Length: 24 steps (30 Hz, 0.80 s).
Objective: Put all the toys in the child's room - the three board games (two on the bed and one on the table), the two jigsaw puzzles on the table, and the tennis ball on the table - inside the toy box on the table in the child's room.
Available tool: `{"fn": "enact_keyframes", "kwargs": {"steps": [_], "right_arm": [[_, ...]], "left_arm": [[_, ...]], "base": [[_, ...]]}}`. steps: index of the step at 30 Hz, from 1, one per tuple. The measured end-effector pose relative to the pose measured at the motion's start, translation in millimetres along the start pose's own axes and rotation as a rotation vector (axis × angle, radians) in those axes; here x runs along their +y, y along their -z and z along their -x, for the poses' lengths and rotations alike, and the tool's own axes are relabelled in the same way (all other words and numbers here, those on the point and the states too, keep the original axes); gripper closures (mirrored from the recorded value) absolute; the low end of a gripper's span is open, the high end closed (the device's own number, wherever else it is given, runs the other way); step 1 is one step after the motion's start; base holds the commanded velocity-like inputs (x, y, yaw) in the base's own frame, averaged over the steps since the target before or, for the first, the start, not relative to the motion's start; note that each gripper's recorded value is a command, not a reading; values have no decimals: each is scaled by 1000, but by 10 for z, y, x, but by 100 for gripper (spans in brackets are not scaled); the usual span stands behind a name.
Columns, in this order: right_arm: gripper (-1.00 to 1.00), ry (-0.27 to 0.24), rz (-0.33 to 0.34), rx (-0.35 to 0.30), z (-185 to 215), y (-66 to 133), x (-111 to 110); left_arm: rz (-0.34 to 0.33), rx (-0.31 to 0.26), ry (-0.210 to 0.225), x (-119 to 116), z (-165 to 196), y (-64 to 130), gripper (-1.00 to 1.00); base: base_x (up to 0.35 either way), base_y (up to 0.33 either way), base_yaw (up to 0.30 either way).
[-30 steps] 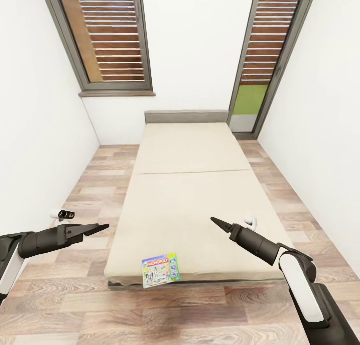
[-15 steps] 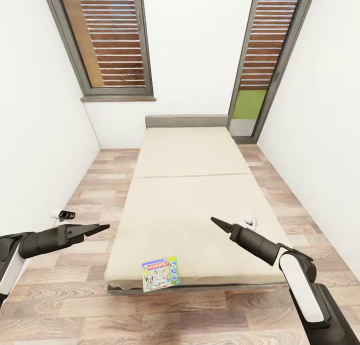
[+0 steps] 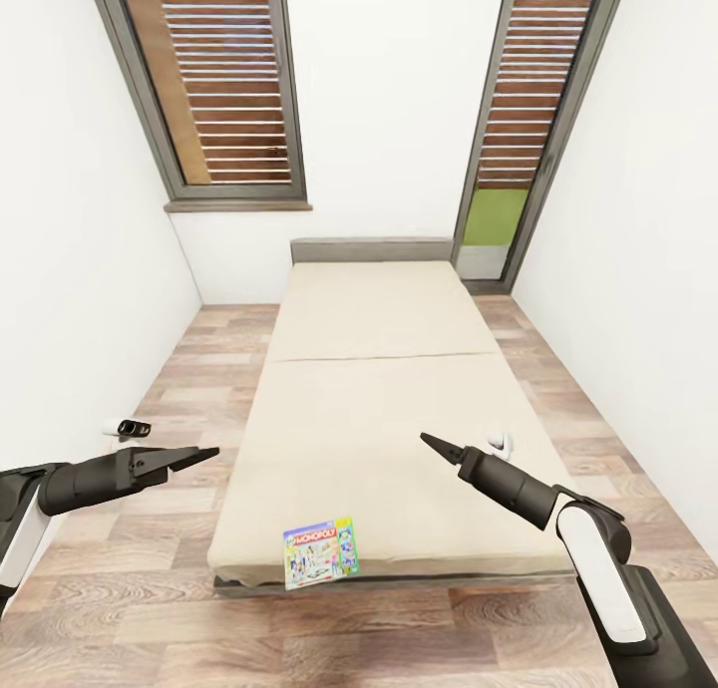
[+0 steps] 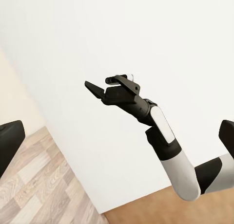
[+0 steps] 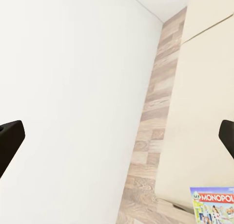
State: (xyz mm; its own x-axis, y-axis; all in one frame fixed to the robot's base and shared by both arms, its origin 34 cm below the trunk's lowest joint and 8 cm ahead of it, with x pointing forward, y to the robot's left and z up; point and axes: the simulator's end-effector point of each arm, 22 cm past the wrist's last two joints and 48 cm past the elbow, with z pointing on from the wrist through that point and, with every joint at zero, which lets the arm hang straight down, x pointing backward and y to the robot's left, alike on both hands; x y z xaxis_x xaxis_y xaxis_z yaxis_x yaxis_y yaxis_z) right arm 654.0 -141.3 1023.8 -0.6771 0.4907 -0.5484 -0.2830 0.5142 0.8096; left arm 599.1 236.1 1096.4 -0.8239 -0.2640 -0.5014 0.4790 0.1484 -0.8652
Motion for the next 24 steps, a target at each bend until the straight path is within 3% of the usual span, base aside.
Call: {"fn": "enact_keyframes", "kwargs": {"steps": [24], "right_arm": [[-100, 40, 27, -38, 154, 56, 209]], "left_arm": [[-10, -6, -36, -189, 66, 18, -100]], "base": [[0, 0, 0]]}}
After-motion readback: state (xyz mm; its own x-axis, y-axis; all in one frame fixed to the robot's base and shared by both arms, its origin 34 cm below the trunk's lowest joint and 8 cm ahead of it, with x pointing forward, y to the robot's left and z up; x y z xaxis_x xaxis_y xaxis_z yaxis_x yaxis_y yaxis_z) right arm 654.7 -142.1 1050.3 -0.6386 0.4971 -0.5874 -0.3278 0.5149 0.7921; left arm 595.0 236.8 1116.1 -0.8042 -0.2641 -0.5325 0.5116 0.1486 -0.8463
